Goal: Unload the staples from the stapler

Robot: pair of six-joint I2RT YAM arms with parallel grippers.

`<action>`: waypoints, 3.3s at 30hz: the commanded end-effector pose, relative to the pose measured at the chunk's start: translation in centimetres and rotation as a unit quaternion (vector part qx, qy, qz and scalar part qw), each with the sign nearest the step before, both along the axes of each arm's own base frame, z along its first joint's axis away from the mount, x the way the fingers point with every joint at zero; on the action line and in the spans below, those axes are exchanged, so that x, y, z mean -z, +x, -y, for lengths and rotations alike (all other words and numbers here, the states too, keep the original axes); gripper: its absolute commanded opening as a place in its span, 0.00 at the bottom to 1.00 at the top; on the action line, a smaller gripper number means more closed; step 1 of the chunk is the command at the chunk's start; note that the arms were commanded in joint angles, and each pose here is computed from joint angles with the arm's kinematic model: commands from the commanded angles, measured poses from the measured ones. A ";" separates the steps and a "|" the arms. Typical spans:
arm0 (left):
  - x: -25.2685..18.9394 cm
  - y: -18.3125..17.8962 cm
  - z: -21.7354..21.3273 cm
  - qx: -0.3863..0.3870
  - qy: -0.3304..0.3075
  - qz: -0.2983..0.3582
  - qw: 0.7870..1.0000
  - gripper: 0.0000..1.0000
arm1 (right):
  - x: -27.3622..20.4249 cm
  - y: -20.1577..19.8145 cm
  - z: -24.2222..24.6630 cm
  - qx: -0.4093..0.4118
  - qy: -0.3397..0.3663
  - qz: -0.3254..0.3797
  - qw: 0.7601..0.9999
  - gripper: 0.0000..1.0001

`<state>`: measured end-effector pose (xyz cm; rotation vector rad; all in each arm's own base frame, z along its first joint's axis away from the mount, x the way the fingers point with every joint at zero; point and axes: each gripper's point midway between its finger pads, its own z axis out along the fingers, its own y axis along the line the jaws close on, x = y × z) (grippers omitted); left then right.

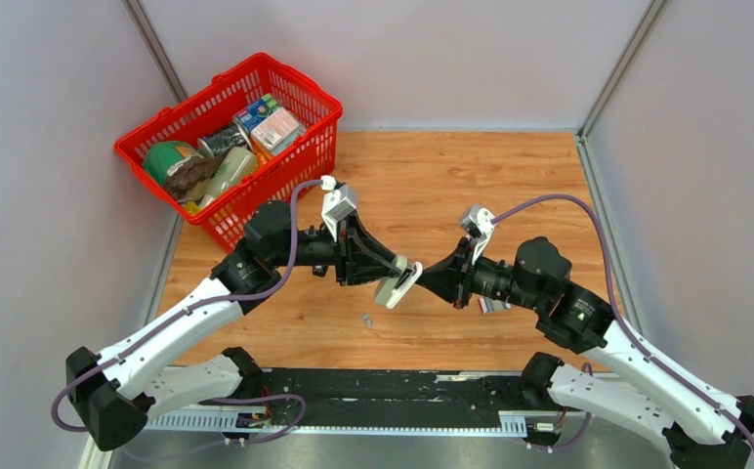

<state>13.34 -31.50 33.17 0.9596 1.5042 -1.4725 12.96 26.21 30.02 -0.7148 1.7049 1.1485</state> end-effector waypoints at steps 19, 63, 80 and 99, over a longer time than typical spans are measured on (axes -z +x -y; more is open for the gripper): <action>1.6 -2.8 1.9 0.096 -0.004 0.008 0.995 0.00 | -10.1 -1.7 -2.5 -0.087 0.130 0.090 0.984 0.00; 6.5 16.2 -2.4 -0.347 0.182 0.020 0.920 0.00 | 5.8 6.7 4.3 0.235 -0.085 -0.034 0.968 0.00; 19.7 27.4 -5.4 -0.447 0.350 -0.085 0.819 0.00 | 11.0 7.8 2.2 0.237 -0.124 -0.095 0.959 0.00; 24.9 28.9 -6.1 -0.454 0.388 -0.110 0.795 0.57 | 11.8 7.8 2.3 0.237 -0.140 -0.099 0.956 0.16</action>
